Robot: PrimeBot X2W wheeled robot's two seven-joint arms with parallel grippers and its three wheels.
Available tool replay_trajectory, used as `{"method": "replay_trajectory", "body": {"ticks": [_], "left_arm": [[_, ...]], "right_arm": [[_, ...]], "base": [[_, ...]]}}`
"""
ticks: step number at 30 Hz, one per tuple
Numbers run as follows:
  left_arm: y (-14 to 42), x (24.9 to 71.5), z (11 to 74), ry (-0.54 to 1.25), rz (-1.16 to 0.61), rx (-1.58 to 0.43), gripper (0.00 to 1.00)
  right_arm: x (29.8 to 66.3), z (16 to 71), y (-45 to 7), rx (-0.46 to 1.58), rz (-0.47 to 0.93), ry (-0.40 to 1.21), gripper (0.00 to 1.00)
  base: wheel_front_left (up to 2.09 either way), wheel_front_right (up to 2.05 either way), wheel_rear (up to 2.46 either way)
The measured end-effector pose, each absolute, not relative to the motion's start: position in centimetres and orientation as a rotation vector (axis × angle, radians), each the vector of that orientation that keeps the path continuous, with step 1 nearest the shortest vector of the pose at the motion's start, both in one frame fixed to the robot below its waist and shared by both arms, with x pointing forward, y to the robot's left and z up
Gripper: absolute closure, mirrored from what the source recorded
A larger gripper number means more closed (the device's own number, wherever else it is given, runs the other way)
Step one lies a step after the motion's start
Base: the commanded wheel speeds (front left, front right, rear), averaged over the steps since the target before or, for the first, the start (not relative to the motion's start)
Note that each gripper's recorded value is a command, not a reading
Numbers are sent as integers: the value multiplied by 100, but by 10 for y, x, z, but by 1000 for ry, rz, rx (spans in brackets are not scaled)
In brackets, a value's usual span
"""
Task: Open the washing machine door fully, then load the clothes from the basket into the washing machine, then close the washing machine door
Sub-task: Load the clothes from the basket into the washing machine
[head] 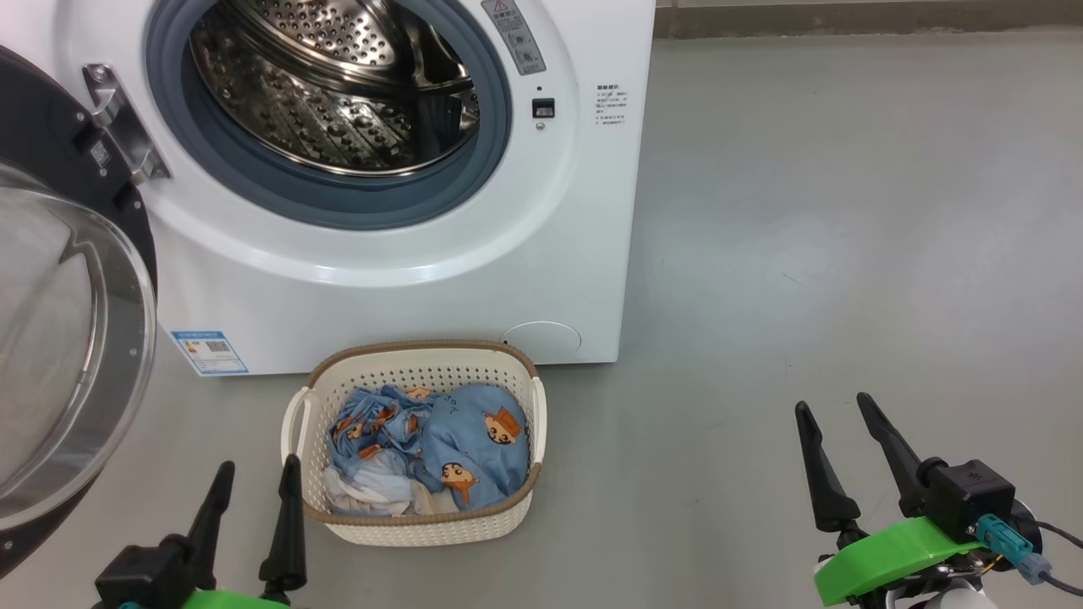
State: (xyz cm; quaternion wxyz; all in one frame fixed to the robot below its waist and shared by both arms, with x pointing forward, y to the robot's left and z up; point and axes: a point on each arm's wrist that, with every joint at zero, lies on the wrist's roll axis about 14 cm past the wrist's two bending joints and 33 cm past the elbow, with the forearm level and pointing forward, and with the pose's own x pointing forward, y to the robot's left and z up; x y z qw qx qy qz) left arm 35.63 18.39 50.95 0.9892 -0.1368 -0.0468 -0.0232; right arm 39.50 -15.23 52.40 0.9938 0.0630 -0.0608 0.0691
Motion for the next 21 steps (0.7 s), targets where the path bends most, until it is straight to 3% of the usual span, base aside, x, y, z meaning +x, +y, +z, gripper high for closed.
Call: {"method": "replay_trajectory", "body": {"ticks": [21], "left_arm": [[185, 355, 508, -92, -36, -266, 0]], "right_arm": [[397, 521, -149, 127, 147, -113, 0]], "base": [[0, 0, 0]]}}
